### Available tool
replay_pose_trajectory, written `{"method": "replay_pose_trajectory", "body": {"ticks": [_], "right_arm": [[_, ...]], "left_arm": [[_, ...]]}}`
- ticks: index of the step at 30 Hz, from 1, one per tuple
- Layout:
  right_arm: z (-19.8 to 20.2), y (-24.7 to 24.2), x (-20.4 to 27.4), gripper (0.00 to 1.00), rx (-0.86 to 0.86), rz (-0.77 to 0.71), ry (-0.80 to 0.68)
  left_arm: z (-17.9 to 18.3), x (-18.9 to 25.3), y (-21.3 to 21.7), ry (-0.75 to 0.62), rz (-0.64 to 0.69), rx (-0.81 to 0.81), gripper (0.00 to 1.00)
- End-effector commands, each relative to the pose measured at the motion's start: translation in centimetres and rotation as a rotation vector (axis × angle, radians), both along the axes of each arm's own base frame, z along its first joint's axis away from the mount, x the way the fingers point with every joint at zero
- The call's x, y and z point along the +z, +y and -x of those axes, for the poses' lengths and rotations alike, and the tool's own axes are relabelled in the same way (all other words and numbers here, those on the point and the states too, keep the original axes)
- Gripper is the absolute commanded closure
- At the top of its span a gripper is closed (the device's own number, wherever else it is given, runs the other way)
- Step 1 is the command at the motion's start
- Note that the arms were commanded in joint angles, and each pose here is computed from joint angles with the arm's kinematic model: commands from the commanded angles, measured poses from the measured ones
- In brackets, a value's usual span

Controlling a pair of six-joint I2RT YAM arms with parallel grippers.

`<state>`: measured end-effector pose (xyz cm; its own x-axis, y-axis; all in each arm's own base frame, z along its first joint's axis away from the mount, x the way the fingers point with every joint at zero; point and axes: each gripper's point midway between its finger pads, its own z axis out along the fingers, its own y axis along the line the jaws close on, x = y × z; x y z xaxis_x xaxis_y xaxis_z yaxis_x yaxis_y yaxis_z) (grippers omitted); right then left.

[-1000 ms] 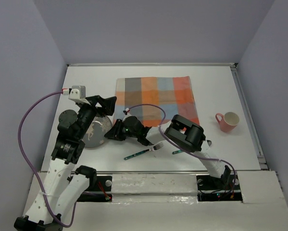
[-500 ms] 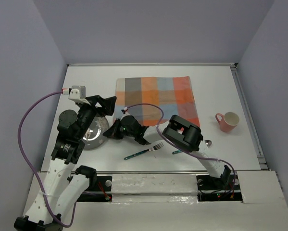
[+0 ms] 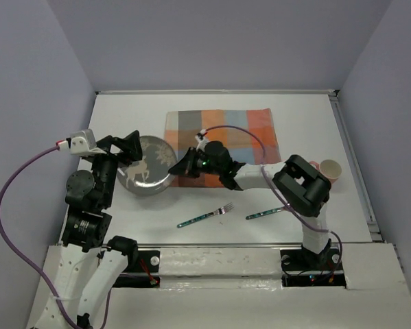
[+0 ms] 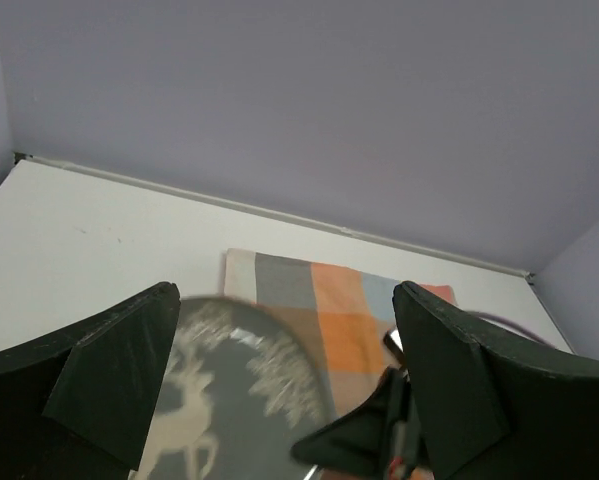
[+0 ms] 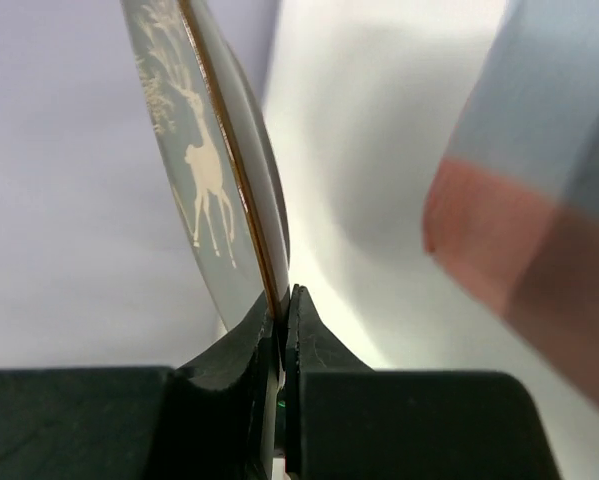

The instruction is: Set the dinner table for one person

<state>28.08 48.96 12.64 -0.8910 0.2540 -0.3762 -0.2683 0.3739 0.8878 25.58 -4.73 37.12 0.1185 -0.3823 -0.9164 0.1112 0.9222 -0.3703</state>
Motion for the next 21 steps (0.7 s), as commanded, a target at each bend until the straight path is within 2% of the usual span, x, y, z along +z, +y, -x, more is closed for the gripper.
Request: {"method": "replay_pose_trajectory", "body": {"ticks": [1,6,11,16,21], "right_arm": [[-5.2,-7.4,12.4,1.0,-0.04,-0.399,-0.091],[-8.9,-15.4,10.1,1.0,-0.189,-0.317,-0.114],[-11.5,-20.1,8.0,1.0,-0.326,-0.192,-0.144],[-13.1,-22.1,5.9,1.0,-0.386,-0.143,-0.11],[-13.4,-21.7,3.4,1.0,-0.374,-0.121,-0.052]], "left_arm": [[0.0,1.2,0.6,-0.028,0.001,0.03,0.01],[-0.2,0.4,-0.6,-0.017,0.002,-0.032,0.01],[-0.4,0.3,-1.5,-0.019,0.001,-0.077,0.01],[-0.5,0.1,-1.9,-0.014,-0.002,-0.097,0.01],[-0.5,0.0,-2.1,-0.014,-0.001,-0.107,0.01]]}}
